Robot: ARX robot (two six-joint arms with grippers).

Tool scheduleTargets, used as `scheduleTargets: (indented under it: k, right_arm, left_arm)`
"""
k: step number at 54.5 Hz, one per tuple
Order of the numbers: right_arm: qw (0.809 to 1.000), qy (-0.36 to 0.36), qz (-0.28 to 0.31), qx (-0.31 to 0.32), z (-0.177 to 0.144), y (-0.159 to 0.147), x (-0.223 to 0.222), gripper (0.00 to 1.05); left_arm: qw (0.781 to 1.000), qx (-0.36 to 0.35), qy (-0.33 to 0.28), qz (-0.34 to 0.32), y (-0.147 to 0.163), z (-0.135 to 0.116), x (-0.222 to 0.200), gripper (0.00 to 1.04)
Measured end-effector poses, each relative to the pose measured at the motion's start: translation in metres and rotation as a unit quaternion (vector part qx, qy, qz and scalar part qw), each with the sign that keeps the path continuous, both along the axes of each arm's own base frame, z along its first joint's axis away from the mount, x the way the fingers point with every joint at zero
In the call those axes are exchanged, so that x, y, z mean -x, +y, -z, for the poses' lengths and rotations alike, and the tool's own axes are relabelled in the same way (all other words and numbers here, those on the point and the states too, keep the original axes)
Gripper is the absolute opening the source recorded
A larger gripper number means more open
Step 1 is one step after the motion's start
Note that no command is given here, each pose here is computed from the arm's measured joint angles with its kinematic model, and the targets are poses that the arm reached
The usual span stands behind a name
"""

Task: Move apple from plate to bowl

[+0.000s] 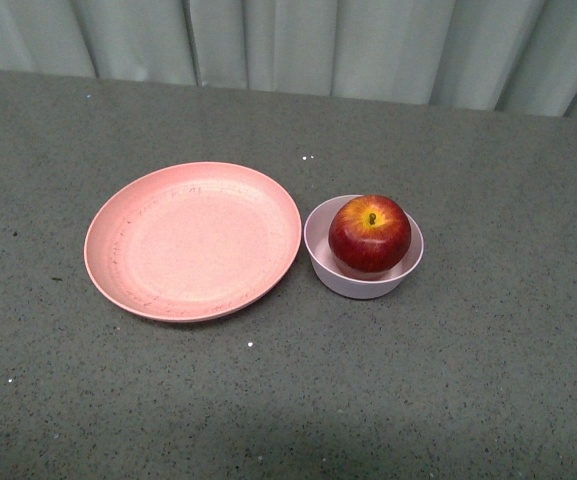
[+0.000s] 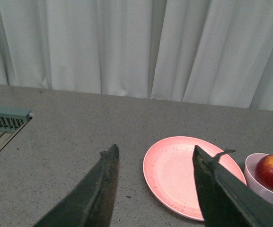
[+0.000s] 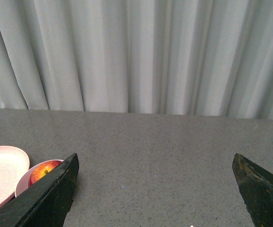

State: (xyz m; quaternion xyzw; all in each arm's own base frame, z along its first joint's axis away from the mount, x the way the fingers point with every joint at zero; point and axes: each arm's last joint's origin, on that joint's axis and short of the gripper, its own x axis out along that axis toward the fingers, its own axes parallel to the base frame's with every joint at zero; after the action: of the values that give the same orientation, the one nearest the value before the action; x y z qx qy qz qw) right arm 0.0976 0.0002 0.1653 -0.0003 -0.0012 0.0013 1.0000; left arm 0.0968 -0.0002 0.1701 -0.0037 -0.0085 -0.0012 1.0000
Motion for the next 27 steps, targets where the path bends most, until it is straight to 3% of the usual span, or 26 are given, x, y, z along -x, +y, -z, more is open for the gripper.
scheduleTargets:
  k: [6, 15, 27]
  right_arm:
    - [1.000, 0.000, 0.000, 0.000, 0.0000, 0.0000, 0.0000, 0.95]
    - [1.000, 0.000, 0.000, 0.000, 0.0000, 0.0000, 0.0000, 0.95]
    - [1.000, 0.000, 0.000, 0.000, 0.0000, 0.0000, 0.0000, 0.95]
  left_arm:
    - [1.000, 0.000, 0.000, 0.000, 0.0000, 0.0000, 0.0000, 0.73]
    - [1.000, 0.000, 0.000, 0.000, 0.0000, 0.0000, 0.0000, 0.99]
    - [1.000, -0.002, 0.000, 0.000, 0.0000, 0.0000, 0.0000, 0.98]
